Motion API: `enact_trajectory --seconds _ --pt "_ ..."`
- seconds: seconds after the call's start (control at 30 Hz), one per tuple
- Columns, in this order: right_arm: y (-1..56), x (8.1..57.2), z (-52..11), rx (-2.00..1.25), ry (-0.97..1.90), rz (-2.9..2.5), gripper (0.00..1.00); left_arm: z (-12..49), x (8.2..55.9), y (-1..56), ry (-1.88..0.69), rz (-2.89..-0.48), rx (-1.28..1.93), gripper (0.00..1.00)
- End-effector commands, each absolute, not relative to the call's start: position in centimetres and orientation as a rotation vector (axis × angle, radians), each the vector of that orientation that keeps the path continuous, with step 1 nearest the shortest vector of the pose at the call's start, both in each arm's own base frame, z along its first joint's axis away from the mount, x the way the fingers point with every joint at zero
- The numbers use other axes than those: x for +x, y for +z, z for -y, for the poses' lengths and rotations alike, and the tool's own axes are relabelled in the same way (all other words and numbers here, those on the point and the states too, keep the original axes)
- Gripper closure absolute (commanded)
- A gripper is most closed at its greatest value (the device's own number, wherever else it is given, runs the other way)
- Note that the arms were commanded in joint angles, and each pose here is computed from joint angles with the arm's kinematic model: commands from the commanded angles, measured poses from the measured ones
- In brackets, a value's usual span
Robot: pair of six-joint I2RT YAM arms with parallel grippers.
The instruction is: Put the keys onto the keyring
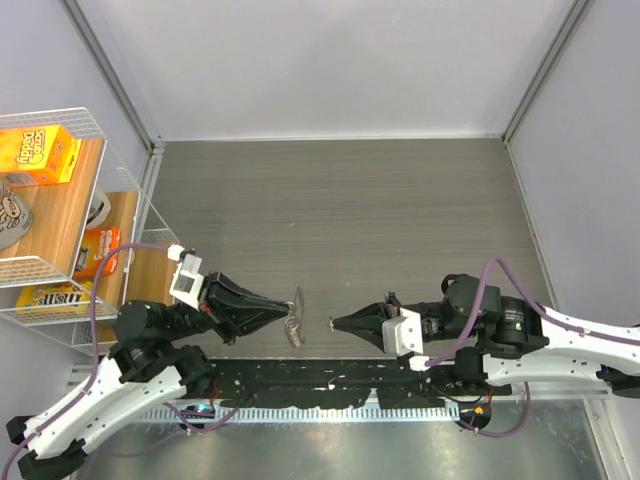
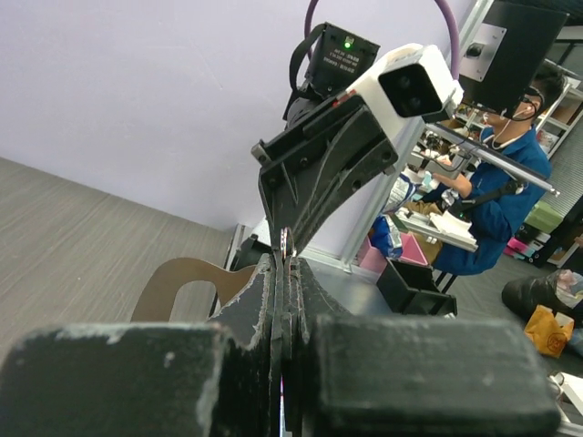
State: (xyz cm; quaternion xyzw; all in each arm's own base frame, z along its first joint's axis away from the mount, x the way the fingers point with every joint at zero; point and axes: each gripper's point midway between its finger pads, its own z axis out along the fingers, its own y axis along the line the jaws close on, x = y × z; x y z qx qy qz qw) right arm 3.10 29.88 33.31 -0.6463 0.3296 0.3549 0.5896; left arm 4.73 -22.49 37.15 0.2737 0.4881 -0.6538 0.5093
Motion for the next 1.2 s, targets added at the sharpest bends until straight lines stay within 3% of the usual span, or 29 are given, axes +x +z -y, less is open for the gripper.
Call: enact_trajectory --seconds 0.0,0.3,1.17 --pt "37.1 4.4 -30.0 -1.450 0.725 -0.707 0.95 21.9 4.6 39.7 -1.591 -1.061 0.622 1.00" --pt "40.0 5.7 -31.9 -1.437 0.703 -0.791 0.95 21.6 6.4 38.9 -1.511 -1.149 0.540 1.00" --pt "39.5 6.8 -35.0 -1.468 0.690 -0.910 0.95 21.0 7.4 38.4 -1.478 -1.228 0.463 1.00"
